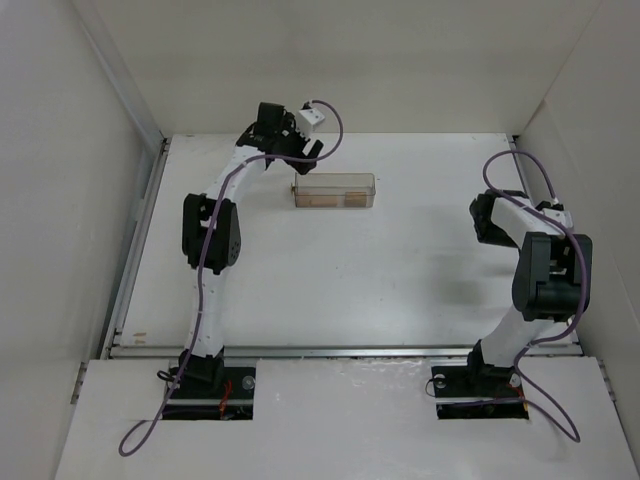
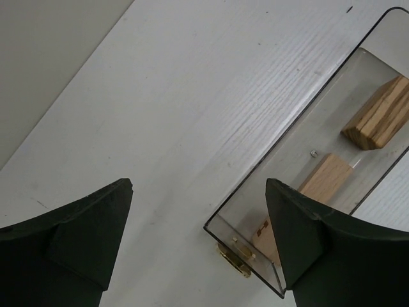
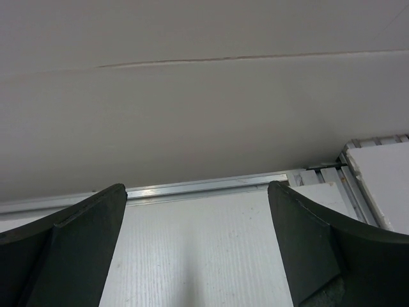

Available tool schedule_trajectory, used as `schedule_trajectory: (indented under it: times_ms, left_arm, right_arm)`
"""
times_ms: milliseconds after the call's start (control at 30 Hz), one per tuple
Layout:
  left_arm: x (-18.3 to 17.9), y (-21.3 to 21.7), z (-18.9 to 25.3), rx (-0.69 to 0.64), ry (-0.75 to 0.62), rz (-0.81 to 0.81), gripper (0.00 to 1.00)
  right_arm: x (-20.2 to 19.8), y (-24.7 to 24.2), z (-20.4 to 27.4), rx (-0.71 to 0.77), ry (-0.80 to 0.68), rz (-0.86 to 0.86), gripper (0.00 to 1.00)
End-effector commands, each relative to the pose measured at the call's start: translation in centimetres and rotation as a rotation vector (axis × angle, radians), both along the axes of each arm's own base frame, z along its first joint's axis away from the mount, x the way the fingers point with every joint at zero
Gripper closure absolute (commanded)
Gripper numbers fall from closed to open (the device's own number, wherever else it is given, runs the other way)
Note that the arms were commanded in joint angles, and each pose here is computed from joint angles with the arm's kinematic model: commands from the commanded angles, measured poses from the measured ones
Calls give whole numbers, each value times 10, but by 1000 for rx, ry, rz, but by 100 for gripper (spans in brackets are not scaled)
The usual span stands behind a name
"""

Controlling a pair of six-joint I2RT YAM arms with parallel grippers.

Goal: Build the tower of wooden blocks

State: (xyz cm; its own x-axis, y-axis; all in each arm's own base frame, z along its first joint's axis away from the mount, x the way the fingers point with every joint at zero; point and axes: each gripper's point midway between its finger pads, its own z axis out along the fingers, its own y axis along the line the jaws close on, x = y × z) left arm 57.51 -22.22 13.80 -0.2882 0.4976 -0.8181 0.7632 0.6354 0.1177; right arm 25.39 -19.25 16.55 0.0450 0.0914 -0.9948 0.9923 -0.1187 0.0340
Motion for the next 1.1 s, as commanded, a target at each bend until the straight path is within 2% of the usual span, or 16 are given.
schedule_trajectory:
  times_ms: [0,100,267,300,333,400,433,500,567,633,667,767,800,867,967,1067]
  left_arm:
    - [10,-4,9,0,-71,-36,18]
    - [14,6,-18,69,-33,-11,24]
    - [11,11,-38,134,-8,-45,25]
    - [9,12,-39,144,-7,-54,25]
    - [9,10,-39,138,-6,-60,25]
    - [9,10,-39,143,-11,-66,27]
    - [8,9,-39,135,-10,-75,29]
    - [6,3,-39,135,-10,-84,32]
    - [5,-1,-44,143,-3,-87,43]
    - [6,1,-45,156,-10,-84,51]
    - [2,-3,-54,167,6,-89,60]
    - [1,-7,-54,179,-2,-99,73]
    - [0,-4,-59,199,0,-96,83]
    - [4,-1,-58,212,-12,-79,97]
    - [2,-4,-59,260,-35,-82,100]
    - [14,0,-28,286,-143,-26,100]
  right_arm:
    - [-2,-1,19,-66,17,32,3]
    - [-3,2,19,-76,18,46,3]
    - [8,11,28,-110,38,103,3]
    - [13,14,30,-109,62,114,3]
    - [18,17,37,-130,146,137,3]
    - [40,26,51,-141,175,171,4]
    - [45,29,57,-140,249,182,6]
    - [60,40,73,-132,251,209,6]
    - [63,49,77,-135,300,235,7]
    - [65,65,92,-142,252,286,7]
    - [66,72,94,-119,252,308,7]
    - [82,108,105,-135,287,413,7]
    - [85,118,110,-172,333,439,7]
    - [98,149,110,-190,357,519,7]
    - [107,183,100,-196,445,607,7]
    - [121,209,81,-164,539,665,7]
